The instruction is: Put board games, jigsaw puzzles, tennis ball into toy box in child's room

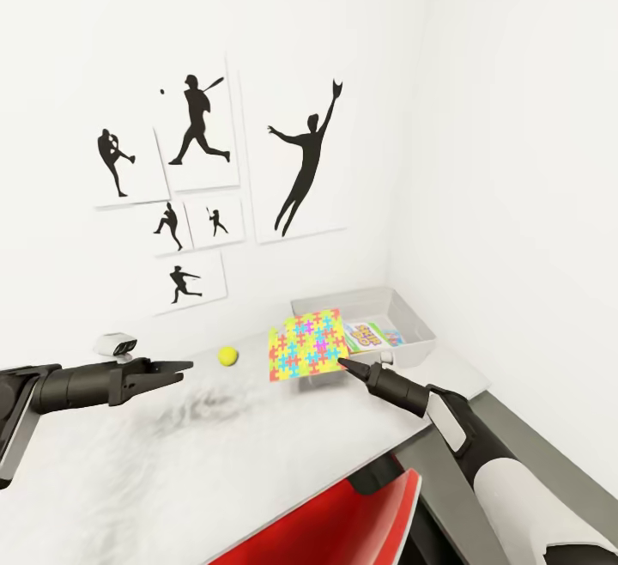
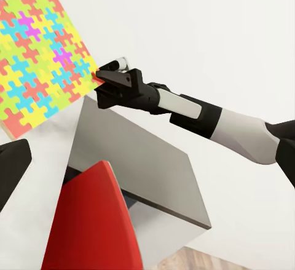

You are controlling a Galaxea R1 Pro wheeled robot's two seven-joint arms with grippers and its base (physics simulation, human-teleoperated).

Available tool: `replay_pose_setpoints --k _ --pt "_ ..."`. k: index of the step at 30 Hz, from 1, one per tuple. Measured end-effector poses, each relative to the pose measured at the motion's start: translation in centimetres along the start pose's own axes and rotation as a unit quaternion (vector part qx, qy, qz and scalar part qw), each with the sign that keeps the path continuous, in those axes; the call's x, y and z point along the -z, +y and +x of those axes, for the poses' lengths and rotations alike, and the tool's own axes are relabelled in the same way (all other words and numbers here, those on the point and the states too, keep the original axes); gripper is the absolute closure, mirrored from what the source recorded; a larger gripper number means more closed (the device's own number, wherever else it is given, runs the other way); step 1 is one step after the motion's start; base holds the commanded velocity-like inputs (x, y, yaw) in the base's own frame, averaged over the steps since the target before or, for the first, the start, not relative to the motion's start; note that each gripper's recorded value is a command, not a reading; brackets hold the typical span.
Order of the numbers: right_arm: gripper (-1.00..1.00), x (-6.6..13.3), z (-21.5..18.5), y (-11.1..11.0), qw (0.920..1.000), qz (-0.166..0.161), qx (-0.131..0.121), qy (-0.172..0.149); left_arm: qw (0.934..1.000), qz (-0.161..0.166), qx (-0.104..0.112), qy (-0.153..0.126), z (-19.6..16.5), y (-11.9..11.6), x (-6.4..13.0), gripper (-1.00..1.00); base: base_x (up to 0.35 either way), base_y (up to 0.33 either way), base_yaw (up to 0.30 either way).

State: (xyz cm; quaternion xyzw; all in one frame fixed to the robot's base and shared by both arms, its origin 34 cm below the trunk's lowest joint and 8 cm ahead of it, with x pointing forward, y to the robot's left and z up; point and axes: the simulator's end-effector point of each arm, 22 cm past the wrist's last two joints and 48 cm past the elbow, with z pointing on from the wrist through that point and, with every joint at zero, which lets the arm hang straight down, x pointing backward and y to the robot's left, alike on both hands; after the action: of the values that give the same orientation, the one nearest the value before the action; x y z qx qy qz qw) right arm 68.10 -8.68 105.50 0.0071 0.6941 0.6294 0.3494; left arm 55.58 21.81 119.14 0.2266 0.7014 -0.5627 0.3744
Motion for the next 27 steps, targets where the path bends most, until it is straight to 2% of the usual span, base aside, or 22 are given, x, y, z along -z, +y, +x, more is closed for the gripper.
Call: replay_pose_setpoints --k 6,27 --pt "1.0 0.06 -0.42 -0.03 0.9998 0.001 0.015 -0.009 1.0 0.0 0.0 0.0 0.02 0.01 0.01 -1.0 0.122 0.0 0.0" --pt "1.0 0.14 -0.55 -0.17 0.9998 0.003 0.017 -0.011 1.0 0.0 0.0 0.0 0.0 0.02 0.0 -1.0 0.051 0.0 0.0"
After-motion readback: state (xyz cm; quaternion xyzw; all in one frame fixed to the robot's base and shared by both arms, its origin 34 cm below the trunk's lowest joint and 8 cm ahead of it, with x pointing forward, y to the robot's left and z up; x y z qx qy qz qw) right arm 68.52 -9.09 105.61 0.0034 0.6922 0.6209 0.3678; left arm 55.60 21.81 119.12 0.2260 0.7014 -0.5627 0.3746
